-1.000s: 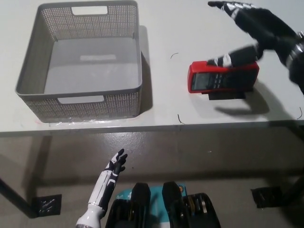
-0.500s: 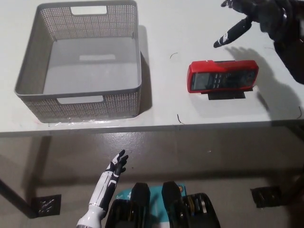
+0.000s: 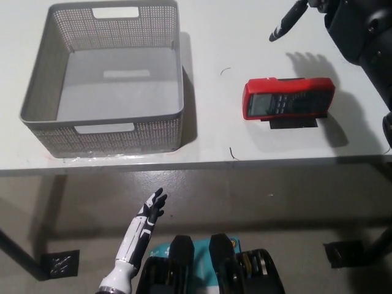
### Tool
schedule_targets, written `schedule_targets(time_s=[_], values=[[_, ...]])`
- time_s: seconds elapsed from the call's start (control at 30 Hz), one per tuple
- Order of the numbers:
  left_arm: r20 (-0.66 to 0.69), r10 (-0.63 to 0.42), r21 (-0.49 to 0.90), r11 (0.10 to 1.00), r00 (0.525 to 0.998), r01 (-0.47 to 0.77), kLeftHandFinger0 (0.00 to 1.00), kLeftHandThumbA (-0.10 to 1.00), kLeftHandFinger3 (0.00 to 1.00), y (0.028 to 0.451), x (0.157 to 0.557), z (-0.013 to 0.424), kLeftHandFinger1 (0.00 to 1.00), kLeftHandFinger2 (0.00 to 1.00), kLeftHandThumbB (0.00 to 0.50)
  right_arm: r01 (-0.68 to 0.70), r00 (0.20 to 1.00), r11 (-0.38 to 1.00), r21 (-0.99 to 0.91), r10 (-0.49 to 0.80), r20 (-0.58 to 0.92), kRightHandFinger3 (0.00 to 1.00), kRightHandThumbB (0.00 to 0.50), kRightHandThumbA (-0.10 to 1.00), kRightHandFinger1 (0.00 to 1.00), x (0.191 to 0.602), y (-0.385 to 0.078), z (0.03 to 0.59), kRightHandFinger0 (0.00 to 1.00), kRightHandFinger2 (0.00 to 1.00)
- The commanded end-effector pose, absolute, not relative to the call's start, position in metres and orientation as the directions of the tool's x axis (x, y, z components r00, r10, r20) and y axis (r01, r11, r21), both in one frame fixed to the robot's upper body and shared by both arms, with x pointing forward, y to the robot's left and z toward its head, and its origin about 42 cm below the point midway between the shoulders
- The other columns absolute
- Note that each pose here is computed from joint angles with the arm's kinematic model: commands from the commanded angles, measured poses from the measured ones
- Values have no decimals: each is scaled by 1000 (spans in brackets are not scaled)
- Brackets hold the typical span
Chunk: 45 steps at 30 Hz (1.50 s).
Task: Use the right hand to pick up a multimeter on the right side and put it into a container on the left side
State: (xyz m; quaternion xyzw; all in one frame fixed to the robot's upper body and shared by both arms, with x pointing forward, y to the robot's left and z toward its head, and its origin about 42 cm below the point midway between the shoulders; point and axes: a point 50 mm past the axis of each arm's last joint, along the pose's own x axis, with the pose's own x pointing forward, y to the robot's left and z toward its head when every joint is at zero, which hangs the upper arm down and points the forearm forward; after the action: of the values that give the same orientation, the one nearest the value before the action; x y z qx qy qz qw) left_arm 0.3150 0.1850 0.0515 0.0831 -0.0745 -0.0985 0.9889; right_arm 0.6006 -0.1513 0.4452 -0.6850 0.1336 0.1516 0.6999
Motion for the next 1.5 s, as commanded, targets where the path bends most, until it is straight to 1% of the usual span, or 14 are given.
schedule_targets(time_s=[0.0,0.13,0.17,0.2,0.23,0.43,0.53,0.63,0.73,0.83,0.9,1.13,1.37,1.47], values=[[224,-238,194,961,945,196,1000,1000,1000,182,324,69,1000,1000,486,-307,950,-17,-951,50,-308,1000,500,882,1000,600,-148,484,1000,1000],[226,-235,181,964,945,196,1000,1000,1000,182,323,69,1000,1000,491,-339,937,-98,-936,53,-345,1000,500,953,1000,601,-152,468,1000,1000],[225,-236,183,963,945,197,1000,1000,1000,182,323,69,1000,1000,487,-349,933,-98,-932,57,-356,1000,500,928,1000,601,-153,465,1000,1000],[225,-236,188,962,945,196,1000,1000,1000,183,324,69,1000,1000,486,-373,924,-44,-927,74,-376,1000,500,829,1000,602,-154,461,1000,1000],[226,-237,190,962,945,195,1000,1000,1000,183,324,69,1000,1000,486,-382,921,-22,-924,81,-382,1000,500,822,1000,602,-155,460,1000,1000],[228,-242,196,960,943,199,1000,1000,1000,184,326,71,1000,1000,495,-429,895,-166,-888,57,-443,1000,500,920,1000,602,-156,432,1000,1000],[223,-243,194,960,944,201,1000,1000,1000,182,325,69,1000,1000,500,-504,855,-109,-857,77,-513,1000,500,895,1000,602,-165,417,1000,1000],[222,-247,201,958,943,203,1000,1000,1000,182,325,69,1000,1000,468,-535,839,-89,-840,65,-541,1000,500,943,1000,602,-174,406,1000,1000],[220,-254,206,956,942,210,1000,1000,1000,183,326,69,1000,1000,477,-546,834,-32,-837,66,-547,1000,500,881,1000,602,-181,395,1000,1000],[219,-259,209,954,941,214,1000,1000,1000,183,326,69,1000,1000,487,-560,827,-20,-828,53,-560,1000,500,921,1000,601,-183,382,1000,1000],[219,-260,203,955,940,217,1000,1000,1000,182,325,69,1000,1000,487,-575,818,23,-818,51,-573,1000,500,890,1000,600,-184,373,1000,1000],[223,-262,213,953,939,216,1000,1000,1000,183,327,70,1000,1000,495,-584,810,-35,-811,49,-585,1000,500,967,1000,598,-184,347,1000,1000],[234,-265,234,949,935,210,1000,1000,1000,184,330,74,1000,1000,488,-598,800,-36,-801,42,-599,1000,500,911,1000,595,-179,331,1000,1000],[232,-270,236,948,934,216,1000,1000,1000,182,332,74,1000,1000,485,-596,801,-49,-802,36,-597,1000,500,931,1000,595,-179,329,1000,1000]])
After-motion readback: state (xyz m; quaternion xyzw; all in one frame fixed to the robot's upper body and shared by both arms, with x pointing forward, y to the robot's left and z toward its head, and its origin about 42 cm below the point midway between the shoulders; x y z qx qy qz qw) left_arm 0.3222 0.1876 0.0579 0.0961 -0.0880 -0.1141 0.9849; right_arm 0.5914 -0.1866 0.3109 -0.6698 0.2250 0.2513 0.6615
